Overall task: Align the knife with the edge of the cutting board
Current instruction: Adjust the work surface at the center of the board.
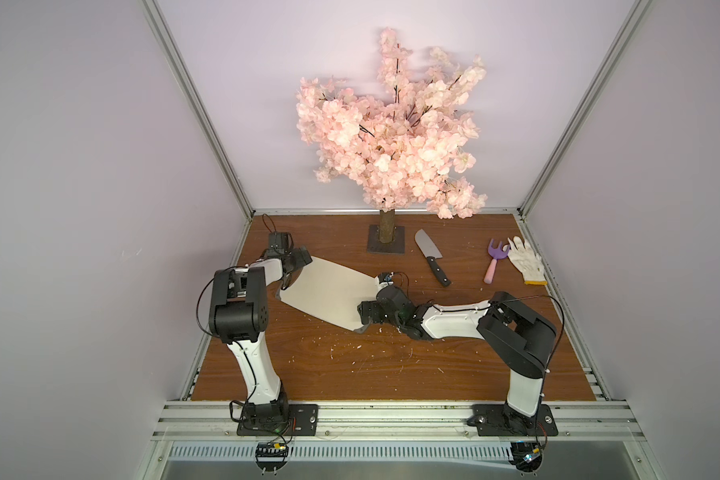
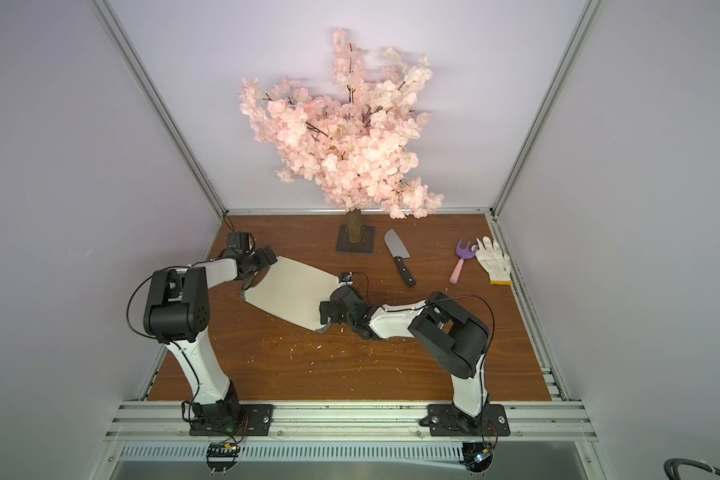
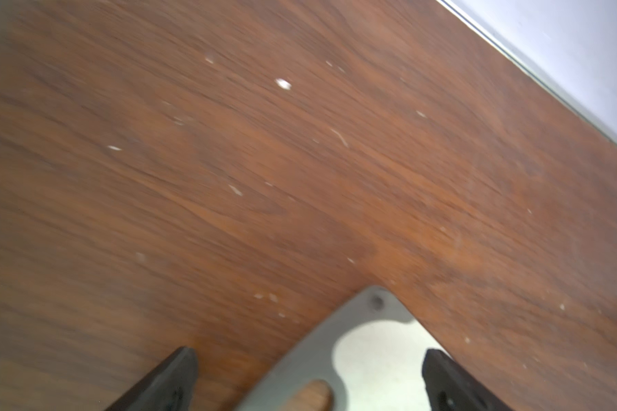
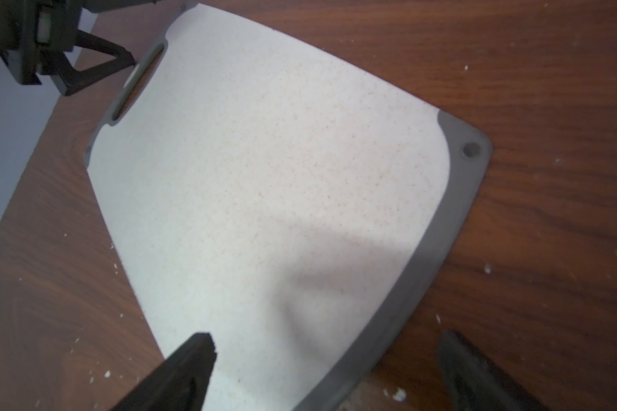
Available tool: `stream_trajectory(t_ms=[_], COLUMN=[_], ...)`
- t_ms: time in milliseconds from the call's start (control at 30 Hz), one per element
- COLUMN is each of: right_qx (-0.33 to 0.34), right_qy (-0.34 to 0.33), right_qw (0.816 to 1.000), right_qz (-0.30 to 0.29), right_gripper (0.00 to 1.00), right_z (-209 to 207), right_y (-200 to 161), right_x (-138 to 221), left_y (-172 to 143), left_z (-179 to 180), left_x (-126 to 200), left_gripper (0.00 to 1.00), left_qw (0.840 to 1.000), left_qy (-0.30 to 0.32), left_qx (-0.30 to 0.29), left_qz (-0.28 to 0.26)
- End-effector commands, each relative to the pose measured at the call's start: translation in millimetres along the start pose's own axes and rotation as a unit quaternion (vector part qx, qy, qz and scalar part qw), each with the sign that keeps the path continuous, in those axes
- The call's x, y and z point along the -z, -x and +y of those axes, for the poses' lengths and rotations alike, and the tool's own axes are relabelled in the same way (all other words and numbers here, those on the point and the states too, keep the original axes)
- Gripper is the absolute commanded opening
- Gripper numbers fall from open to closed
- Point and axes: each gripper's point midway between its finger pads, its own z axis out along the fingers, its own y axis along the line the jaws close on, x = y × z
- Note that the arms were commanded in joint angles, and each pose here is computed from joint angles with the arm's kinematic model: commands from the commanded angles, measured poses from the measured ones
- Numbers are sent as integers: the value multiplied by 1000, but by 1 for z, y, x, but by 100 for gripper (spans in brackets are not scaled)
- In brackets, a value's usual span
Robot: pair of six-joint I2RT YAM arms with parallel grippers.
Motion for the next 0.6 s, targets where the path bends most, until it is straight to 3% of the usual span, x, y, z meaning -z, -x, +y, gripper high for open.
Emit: stream_trajectory(t_ms=[0,233,567], right_qx=[-19,-34,-28], right_qy=[12,23,17], right_qw=[1000,999,999], right_qz=[8,10,9], right_gripper=[100,100,100], right_z=[4,6,4], right_y=[-7,-15,-21], right_x=[8,12,28], left_y=[-75,-113,-113], left_z=[7,7,11], left_x=[-1,12,45], left_gripper=[100,100,100], left_qw=[991,986,989], left_qy=[32,9,17], left_qx=[-4,55,66], left_qz=[127,154,134])
